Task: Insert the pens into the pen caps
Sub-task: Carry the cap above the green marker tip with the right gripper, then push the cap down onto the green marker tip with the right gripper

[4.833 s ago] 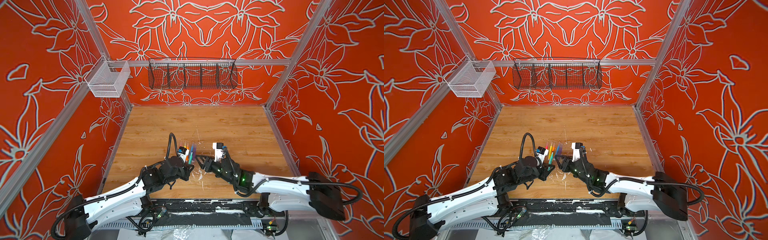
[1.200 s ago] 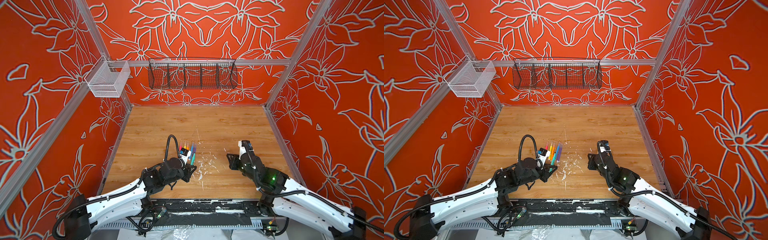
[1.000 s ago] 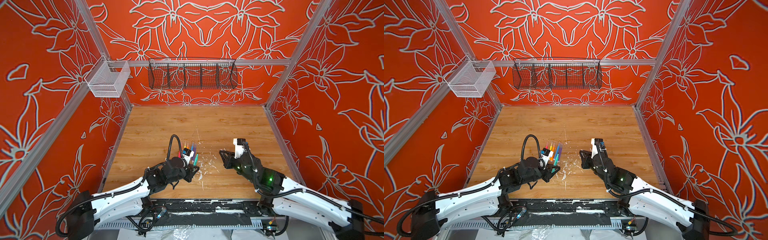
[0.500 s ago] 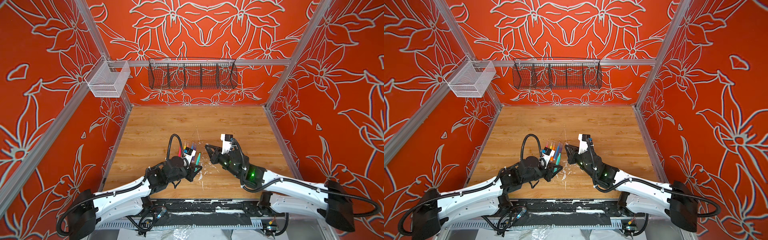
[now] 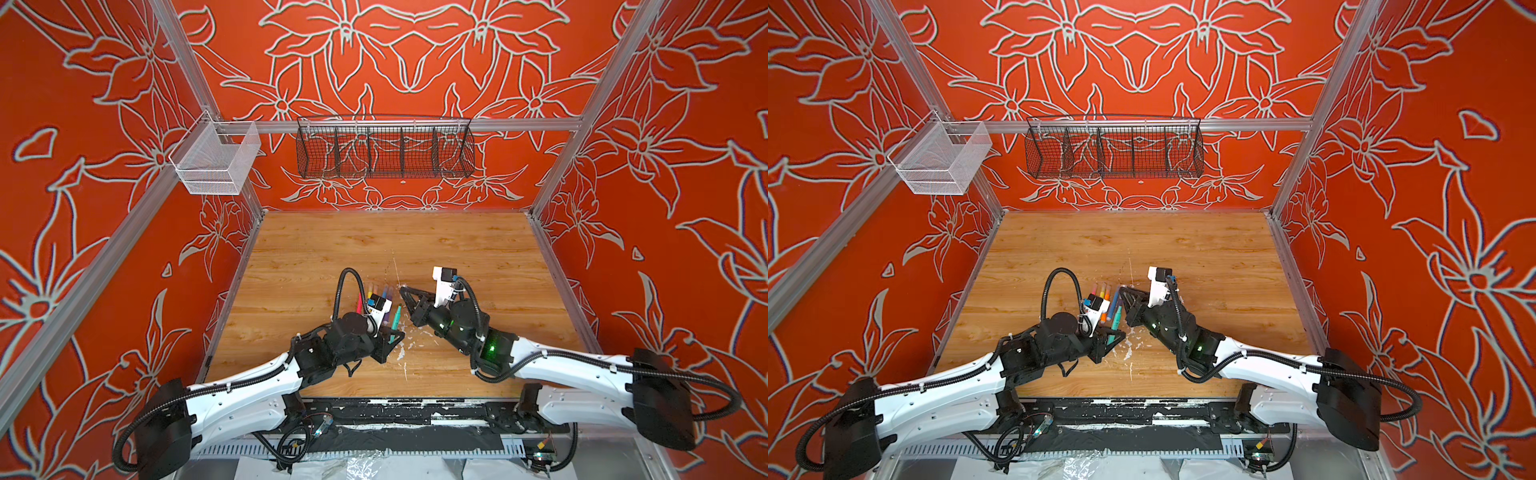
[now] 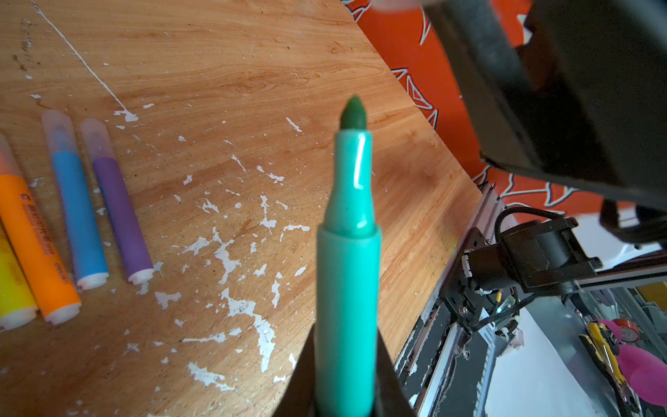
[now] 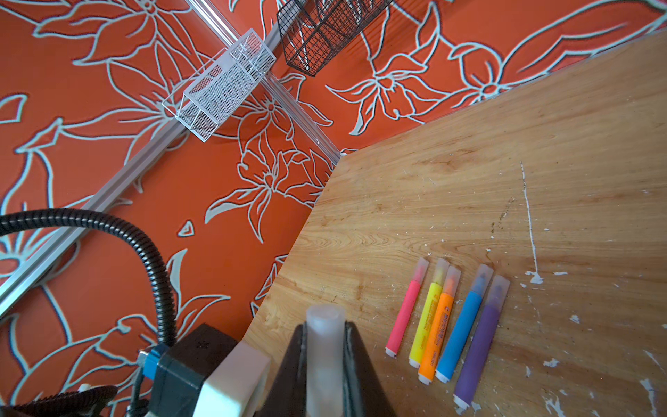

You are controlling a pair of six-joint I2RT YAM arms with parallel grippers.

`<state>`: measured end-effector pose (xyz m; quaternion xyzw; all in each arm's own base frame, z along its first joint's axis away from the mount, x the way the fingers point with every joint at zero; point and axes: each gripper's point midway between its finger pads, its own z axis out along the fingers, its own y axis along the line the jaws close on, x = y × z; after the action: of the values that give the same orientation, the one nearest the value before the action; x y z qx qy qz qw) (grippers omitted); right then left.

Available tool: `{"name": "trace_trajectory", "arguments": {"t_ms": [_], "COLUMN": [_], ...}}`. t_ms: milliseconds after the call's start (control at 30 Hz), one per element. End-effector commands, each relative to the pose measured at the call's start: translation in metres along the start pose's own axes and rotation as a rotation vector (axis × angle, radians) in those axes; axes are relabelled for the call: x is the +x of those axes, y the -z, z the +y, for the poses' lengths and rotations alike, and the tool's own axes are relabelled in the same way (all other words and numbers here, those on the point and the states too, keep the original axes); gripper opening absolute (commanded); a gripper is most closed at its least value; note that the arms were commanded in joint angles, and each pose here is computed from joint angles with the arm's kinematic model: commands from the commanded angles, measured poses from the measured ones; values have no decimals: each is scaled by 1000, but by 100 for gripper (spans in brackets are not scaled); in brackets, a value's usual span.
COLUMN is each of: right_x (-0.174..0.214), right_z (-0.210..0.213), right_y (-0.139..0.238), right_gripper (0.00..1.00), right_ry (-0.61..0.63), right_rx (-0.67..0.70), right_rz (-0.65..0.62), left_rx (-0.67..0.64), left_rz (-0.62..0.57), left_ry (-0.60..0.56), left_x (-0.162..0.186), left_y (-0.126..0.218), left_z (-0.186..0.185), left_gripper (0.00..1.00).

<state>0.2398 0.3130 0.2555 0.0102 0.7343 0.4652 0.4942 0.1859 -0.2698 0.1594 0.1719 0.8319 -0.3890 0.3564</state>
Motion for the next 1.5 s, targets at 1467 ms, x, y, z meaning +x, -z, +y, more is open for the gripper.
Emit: {"name": "trace_trajectory", "arguments": {"t_ms": [1467], "right_x": [56], "right_z": [22], "right_y": [20], "right_gripper": [27], "right_ry": [-90], "right_rx": [-136], "right_rz": [97], "left_rx": [49], "left_rz": [-151], "left_ry": [28], "left_x": [-18], "left_y": [17], "left_z": [-5], "left_gripper": [0]}}
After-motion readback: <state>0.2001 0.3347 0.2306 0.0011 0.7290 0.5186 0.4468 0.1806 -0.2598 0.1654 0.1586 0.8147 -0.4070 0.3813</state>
